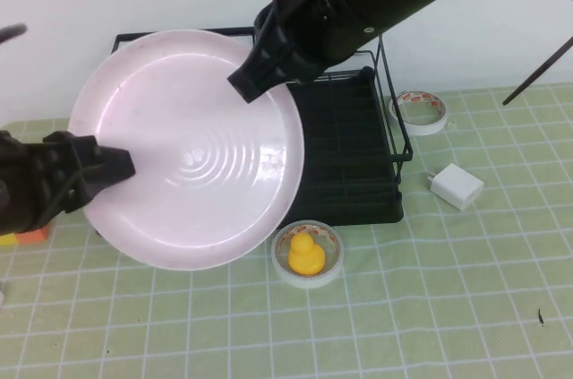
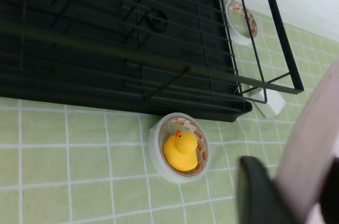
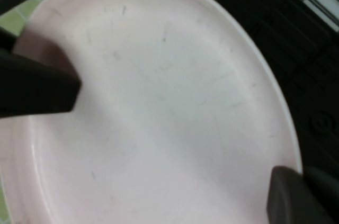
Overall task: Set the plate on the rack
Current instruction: Hand over the plate
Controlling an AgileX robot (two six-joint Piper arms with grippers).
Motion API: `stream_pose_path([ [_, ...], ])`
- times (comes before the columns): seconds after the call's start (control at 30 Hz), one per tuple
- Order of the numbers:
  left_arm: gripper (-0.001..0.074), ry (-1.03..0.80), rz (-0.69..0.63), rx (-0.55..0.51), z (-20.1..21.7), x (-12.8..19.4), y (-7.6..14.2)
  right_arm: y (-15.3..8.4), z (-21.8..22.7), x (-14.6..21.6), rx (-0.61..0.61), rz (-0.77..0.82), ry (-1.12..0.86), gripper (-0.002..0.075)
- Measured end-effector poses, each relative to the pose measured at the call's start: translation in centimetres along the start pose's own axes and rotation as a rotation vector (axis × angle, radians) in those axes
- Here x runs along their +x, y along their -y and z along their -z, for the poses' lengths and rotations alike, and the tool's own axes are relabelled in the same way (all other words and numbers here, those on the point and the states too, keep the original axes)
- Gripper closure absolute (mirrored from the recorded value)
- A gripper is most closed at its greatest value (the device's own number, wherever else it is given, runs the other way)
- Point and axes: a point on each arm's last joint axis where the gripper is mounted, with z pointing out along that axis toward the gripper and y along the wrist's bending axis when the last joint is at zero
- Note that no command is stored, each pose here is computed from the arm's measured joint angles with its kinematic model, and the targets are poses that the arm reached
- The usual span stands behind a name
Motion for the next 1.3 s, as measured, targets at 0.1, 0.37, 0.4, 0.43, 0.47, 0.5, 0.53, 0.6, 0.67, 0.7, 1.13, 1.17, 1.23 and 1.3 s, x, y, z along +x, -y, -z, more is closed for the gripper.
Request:
stream_pose_path([
  [0.1,0.0621,0.0,-0.054,0.015,-0.1,0.0,0.1,0.5,0.0,0.1,0.024,0.019,-0.001,0.0717],
  [0.37,0.0717,0.053,-0.307,0.032,-0.2,-0.5,0.2,0.8,0.1,0.0,0.039,0.03,0.007,0.0605],
  [0.4,0.0717,0.065,-0.321,0.039,-0.2,-0.6,0.3,0.8,0.1,0.0,0.04,0.03,0.01,0.0556],
  [0.43,0.0717,0.079,-0.335,0.051,-0.2,-0.7,0.4,0.8,0.1,-0.1,0.04,0.03,0.013,0.0505],
  [0.47,0.0719,0.092,-0.345,0.066,-0.2,-0.8,0.6,0.7,0.1,-0.1,0.033,0.025,0.021,0.0457],
  [0.5,0.072,0.104,-0.342,0.084,-0.2,-0.9,0.8,0.7,0.1,-0.2,0.026,0.019,0.027,0.0425],
  [0.53,0.0721,0.116,-0.347,0.102,-0.2,-1.0,0.9,0.6,0.1,-0.3,0.015,0.013,0.035,0.0395],
  [0.6,0.0724,0.13,-0.362,0.131,-0.1,-1.0,1.2,0.2,0.1,-0.3,-0.003,0.007,0.043,0.0364],
  [0.67,0.0724,0.139,-0.376,0.145,-0.1,-1.1,1.4,0.1,0.1,-0.4,-0.008,0.005,0.046,0.0348],
  [0.7,0.0724,0.142,-0.38,0.148,-0.1,-1.1,1.4,0.1,0.1,-0.4,-0.008,0.003,0.046,0.0342],
  [1.13,0.0726,0.292,-0.539,-0.004,0.1,-2.6,0.5,0.0,5.3,-1.1,0.02,0.009,0.16,0.0299],
  [1.17,0.0727,0.306,-0.563,-0.022,0.1,-2.7,0.4,0.0,6.2,-1.0,0.021,0.013,0.166,0.0299],
  [1.23,0.0727,0.332,-0.609,-0.053,0.2,-3.0,0.3,-0.1,7.7,-0.8,0.022,0.028,0.169,0.0299],
  [1.3,0.0727,0.374,-0.644,-0.094,0.1,-3.5,0.0,-0.2,9.0,-0.5,0.024,0.065,0.159,0.03],
])
